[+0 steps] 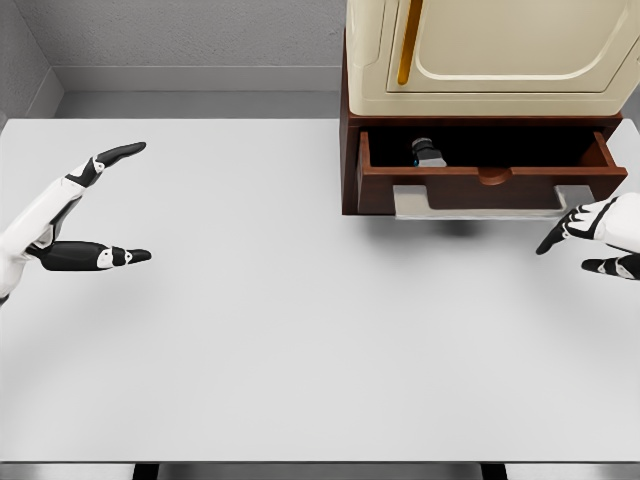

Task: Put the switch into the drawer with left arm, and close the drawer with right arm

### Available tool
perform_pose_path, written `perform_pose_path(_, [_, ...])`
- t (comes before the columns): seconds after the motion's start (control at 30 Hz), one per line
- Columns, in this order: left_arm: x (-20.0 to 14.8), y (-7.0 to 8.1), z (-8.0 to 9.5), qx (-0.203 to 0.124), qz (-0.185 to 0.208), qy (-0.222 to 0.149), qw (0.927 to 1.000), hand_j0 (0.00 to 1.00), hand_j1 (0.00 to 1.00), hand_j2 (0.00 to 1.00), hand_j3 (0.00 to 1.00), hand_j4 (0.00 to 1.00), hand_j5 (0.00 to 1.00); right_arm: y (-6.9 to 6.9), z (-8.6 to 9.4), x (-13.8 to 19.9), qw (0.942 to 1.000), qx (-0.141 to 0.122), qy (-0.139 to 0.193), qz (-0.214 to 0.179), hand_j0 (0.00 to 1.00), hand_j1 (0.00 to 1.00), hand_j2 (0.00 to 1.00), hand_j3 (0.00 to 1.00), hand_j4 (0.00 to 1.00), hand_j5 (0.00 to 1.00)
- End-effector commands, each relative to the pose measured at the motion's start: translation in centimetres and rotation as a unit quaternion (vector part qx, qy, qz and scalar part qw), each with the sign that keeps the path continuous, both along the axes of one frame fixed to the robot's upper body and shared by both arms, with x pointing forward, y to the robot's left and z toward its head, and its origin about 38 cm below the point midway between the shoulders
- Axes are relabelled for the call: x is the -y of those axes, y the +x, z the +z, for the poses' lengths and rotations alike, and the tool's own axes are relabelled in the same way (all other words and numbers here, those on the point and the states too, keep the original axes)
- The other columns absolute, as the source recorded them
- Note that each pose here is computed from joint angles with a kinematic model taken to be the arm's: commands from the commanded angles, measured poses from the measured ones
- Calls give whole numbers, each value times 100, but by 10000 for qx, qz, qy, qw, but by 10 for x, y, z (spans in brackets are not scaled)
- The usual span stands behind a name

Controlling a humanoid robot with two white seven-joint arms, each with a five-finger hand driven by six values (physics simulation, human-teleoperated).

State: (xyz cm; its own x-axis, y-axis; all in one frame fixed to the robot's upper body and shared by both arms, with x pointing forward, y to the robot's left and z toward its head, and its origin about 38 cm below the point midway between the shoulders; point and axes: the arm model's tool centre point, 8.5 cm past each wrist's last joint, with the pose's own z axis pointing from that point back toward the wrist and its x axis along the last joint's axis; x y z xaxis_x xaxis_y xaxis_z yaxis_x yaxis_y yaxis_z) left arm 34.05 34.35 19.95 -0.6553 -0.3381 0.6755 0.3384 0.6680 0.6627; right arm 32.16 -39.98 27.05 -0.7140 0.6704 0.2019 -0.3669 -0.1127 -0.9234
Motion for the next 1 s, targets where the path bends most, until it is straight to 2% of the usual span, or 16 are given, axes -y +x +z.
perform_pose_path(0.0, [0, 0, 1, -4, -3, -38, 10000, 100, 100, 100, 100, 100, 100, 0, 0, -1, 10000, 6, 56, -12, 67, 67, 67, 67, 67, 67])
perform_pose_path(0.27, [-1, 0, 0, -18, 0, -38, 10000, 100, 100, 100, 100, 100, 100, 0, -1, 0, 10000, -19, 46, -14, 68, 68, 68, 68, 68, 68])
perform_pose_path(0.47, [0, 0, 1, 3, -7, -37, 10000, 100, 100, 100, 100, 100, 100, -7, -18, 1, 9997, -246, -18, -24, 68, 68, 68, 68, 68, 68])
perform_pose_path(0.63, [0, 0, 1, -1, -14, -36, 10000, 100, 100, 100, 100, 100, 100, -7, -20, 0, 9997, -261, 5, -24, 68, 68, 68, 68, 68, 68])
perform_pose_path(0.97, [0, 0, 0, -5, -6, -37, 10000, 100, 100, 100, 100, 100, 100, -6, -26, -7, 9994, -197, 297, -21, 68, 68, 68, 68, 68, 68])
